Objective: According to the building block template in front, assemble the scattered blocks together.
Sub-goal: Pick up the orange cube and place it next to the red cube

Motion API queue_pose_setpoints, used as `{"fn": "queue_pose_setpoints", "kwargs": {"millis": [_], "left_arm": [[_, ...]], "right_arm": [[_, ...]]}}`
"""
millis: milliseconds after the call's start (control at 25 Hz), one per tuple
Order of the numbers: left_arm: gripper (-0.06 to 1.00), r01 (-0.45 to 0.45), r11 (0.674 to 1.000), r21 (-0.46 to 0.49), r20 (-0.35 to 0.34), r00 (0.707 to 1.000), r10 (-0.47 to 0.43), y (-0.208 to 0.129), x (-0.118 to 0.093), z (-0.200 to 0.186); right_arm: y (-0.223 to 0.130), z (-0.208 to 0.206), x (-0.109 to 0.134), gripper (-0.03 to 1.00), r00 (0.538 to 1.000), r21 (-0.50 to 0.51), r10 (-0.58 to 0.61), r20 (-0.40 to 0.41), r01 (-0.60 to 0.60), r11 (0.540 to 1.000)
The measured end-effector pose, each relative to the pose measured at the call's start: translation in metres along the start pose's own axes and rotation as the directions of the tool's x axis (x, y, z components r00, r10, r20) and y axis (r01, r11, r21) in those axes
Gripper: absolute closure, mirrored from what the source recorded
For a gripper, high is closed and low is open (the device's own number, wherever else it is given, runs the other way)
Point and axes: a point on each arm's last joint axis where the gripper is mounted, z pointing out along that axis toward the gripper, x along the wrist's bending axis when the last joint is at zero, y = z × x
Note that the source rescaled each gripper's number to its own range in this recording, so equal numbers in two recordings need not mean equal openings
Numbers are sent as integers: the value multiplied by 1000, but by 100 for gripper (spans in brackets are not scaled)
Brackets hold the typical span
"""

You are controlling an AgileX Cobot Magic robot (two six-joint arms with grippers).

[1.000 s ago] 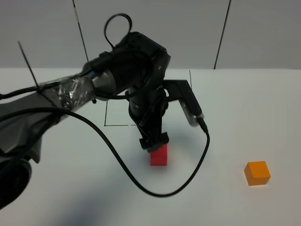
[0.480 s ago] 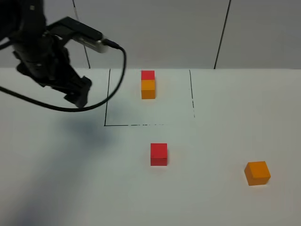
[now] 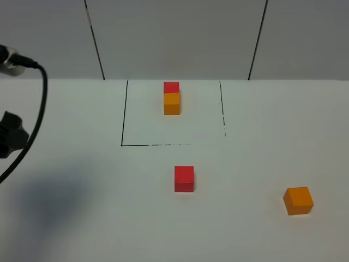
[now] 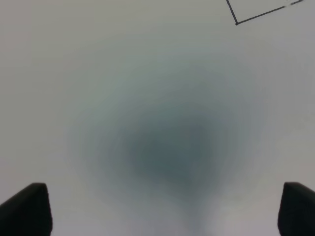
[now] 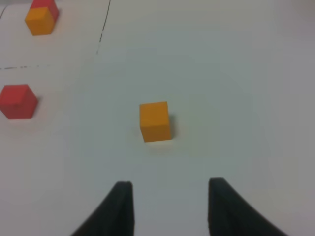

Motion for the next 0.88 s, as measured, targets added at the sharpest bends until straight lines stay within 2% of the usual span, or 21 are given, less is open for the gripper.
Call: {"fn": "queue_pose_setpoints", "kwargs": {"millis": [200,360,520,680,880], "left_arm": [[1,90,991,-99,-97,990,-99,-51,-1,-40],[1,153,976,-157,-129,976,-174,-93,-5,-60],[1,201,949,-243,-118,965,-234,-128,-11,-74],[1,230,935,-269,-106,958,-266,-157,-17,-77],[1,257,919,-299,-46,958,-282,-178,-25,-75]], "right_arm": [[0,0,0,97,1000,0,0,0,0,1000],[0,0,0,97,1000,0,0,0,0,1000],[0,0,0,97,1000,0,0,0,0,1000],[0,0,0,97,1000,0,0,0,0,1000],[0,0,0,97,1000,0,0,0,0,1000]]}}
